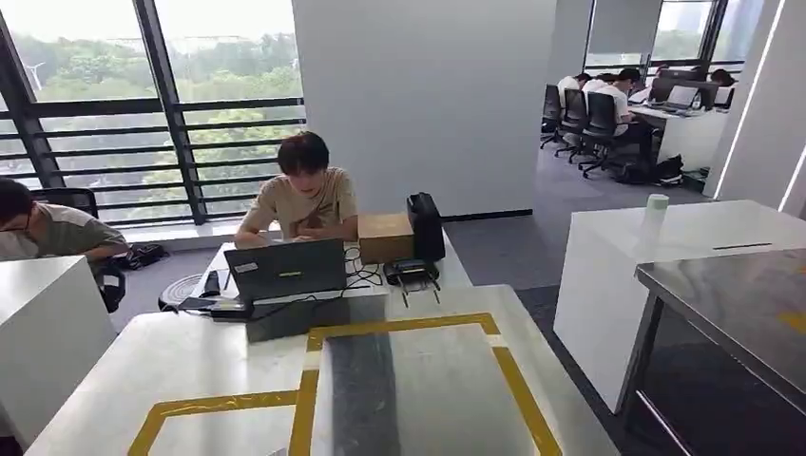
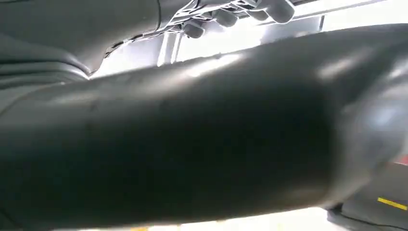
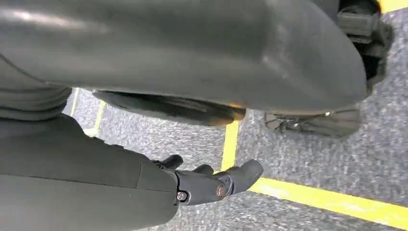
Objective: Take the parts from the cabinet and place them on the table.
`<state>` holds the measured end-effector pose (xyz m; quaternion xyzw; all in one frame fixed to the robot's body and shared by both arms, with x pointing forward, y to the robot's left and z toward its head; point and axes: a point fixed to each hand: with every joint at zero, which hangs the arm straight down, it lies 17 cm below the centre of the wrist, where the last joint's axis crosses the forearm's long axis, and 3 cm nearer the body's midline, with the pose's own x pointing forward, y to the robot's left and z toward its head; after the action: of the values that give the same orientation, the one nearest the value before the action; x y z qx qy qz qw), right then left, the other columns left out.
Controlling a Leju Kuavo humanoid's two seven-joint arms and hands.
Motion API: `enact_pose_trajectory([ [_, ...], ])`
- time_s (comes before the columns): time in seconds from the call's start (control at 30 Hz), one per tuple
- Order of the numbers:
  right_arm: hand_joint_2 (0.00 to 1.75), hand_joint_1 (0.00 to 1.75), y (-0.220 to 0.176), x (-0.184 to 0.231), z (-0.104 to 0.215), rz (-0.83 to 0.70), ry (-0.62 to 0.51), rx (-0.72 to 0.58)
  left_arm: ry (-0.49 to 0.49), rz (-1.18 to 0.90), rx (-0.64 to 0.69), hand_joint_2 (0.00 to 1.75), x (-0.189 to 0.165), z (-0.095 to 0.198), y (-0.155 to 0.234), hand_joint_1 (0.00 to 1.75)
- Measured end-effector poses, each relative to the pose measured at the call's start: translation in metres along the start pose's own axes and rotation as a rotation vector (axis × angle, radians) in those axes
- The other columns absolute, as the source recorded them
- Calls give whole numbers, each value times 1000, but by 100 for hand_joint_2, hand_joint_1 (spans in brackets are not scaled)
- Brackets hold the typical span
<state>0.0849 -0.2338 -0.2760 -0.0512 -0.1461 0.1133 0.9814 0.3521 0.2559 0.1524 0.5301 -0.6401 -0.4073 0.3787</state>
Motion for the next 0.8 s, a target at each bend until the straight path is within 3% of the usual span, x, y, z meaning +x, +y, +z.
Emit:
enact_pose_trajectory([
  [0.8, 0, 0, -3, 2, -1, -5, -6, -4, 20, 14, 45, 0, 0, -9, 13, 0],
])
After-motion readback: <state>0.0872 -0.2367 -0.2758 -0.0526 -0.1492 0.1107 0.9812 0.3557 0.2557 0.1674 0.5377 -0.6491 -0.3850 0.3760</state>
